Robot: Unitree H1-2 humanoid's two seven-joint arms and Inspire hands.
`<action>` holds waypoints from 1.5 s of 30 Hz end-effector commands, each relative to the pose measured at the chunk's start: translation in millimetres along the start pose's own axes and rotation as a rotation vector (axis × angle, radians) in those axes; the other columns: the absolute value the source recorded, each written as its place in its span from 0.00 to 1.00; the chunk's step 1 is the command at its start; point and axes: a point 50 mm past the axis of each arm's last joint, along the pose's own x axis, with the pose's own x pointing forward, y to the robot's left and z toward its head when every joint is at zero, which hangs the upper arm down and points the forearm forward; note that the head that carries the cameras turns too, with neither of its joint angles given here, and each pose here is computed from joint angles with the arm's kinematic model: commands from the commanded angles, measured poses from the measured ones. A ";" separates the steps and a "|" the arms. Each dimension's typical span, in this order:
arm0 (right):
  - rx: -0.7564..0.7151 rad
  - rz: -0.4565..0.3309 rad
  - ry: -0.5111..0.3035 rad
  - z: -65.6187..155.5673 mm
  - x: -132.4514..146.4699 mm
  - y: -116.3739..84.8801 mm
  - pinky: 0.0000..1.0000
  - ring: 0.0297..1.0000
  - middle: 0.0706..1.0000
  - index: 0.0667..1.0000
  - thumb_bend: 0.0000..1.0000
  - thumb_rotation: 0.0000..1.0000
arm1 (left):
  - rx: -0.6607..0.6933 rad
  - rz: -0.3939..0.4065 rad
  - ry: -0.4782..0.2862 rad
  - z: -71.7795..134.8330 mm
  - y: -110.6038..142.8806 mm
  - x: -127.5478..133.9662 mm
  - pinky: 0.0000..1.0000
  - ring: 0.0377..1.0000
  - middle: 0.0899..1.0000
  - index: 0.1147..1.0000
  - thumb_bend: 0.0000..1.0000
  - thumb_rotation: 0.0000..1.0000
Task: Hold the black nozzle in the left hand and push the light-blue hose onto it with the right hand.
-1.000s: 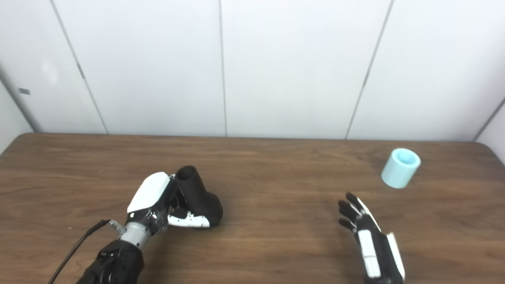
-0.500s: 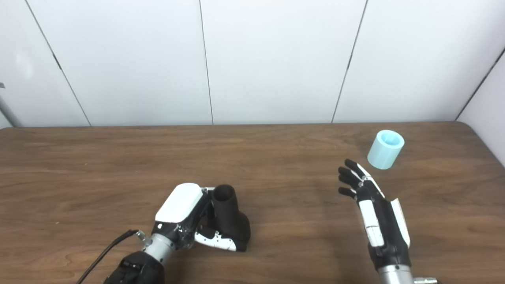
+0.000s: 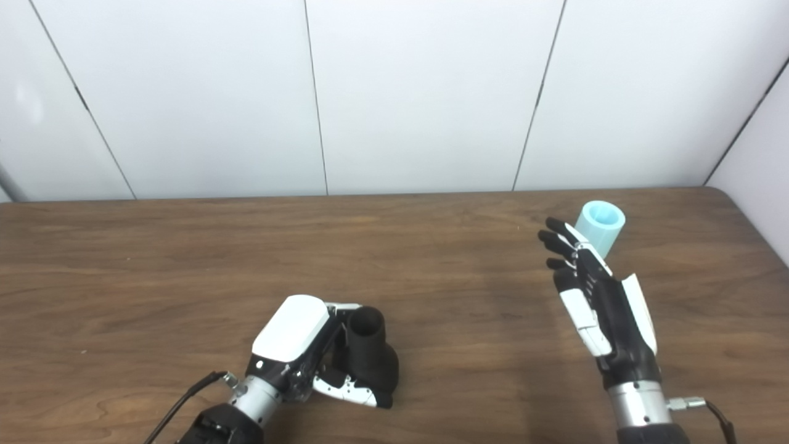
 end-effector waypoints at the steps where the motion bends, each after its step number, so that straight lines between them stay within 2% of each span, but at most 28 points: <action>1: -0.025 -0.017 -0.104 17.8 15.4 -17.2 0.79 0.85 0.83 0.86 0.53 0.96 | 0.018 -0.071 -0.009 0.7 -16.8 -6.0 0.36 0.44 0.41 0.42 0.48 0.00; 6: -0.072 -0.038 -0.118 18.4 30.1 -33.8 0.79 0.85 0.83 0.86 0.55 0.94 | 0.017 -0.085 -0.006 -0.6 -22.5 -8.5 0.37 0.46 0.42 0.42 0.48 0.00; 10: -0.236 -0.028 -0.135 24.0 47.2 -49.1 0.78 0.85 0.84 0.87 0.55 0.93 | 0.031 -0.094 -0.008 -3.2 -23.8 -9.8 0.36 0.44 0.40 0.43 0.48 0.00; 12: -0.343 -0.020 -0.120 28.5 57.3 -57.3 0.79 0.86 0.86 0.88 0.55 0.83 | 0.044 -0.105 -0.010 -4.5 -23.8 -10.6 0.37 0.44 0.40 0.42 0.48 0.00; 13: -0.398 -0.016 -0.110 31.2 63.7 -61.6 0.82 0.87 0.88 0.88 0.58 0.73 | 0.048 -0.108 -0.010 -5.3 -23.8 -11.2 0.36 0.44 0.40 0.42 0.48 0.00; 15: -0.476 -0.002 -0.099 36.6 76.6 -68.8 0.85 0.88 0.88 0.87 0.63 0.63 | 0.051 -0.109 -0.009 -6.3 -23.6 -12.7 0.35 0.43 0.39 0.43 0.48 0.00; 17: -0.553 0.015 -0.089 42.9 90.6 -73.9 0.84 0.86 0.86 0.87 0.66 0.50 | 0.051 -0.104 -0.011 -7.8 -23.4 -15.0 0.35 0.42 0.38 0.43 0.48 0.00; 20: -0.677 0.044 -0.074 51.6 111.4 -78.9 0.82 0.85 0.84 0.85 0.70 0.37 | 0.052 -0.097 -0.010 -10.2 -22.9 -17.3 0.35 0.43 0.39 0.43 0.48 0.00; 25: -0.842 0.075 -0.029 53.9 143.5 -81.7 0.82 0.87 0.84 0.82 0.80 0.25 | 0.056 -0.106 -0.007 -13.0 -18.8 -20.0 0.38 0.45 0.43 0.41 0.48 0.00; 28: -0.936 0.126 0.013 46.7 161.9 -82.0 0.88 0.90 0.85 0.80 0.84 0.20 | 0.058 -0.109 -0.003 -15.8 -17.2 -21.6 0.39 0.45 0.43 0.41 0.48 0.00; 34: -1.092 0.221 0.156 29.3 193.9 -83.5 0.96 0.97 0.88 0.82 0.93 0.23 | 0.065 -0.109 -0.001 -20.0 -15.0 -25.2 0.37 0.45 0.41 0.41 0.48 0.00; 39: -1.129 0.258 0.278 12.7 213.4 -84.0 0.94 0.98 0.89 0.84 0.95 0.21 | 0.055 -0.111 -0.002 -23.5 -13.7 -27.2 0.37 0.44 0.41 0.41 0.48 0.00; 45: -1.057 0.275 0.376 -8.4 223.6 -85.9 0.85 0.92 0.88 0.84 0.93 0.14 | 0.058 -0.115 0.002 -23.8 -11.1 -27.1 0.37 0.45 0.41 0.41 0.48 0.00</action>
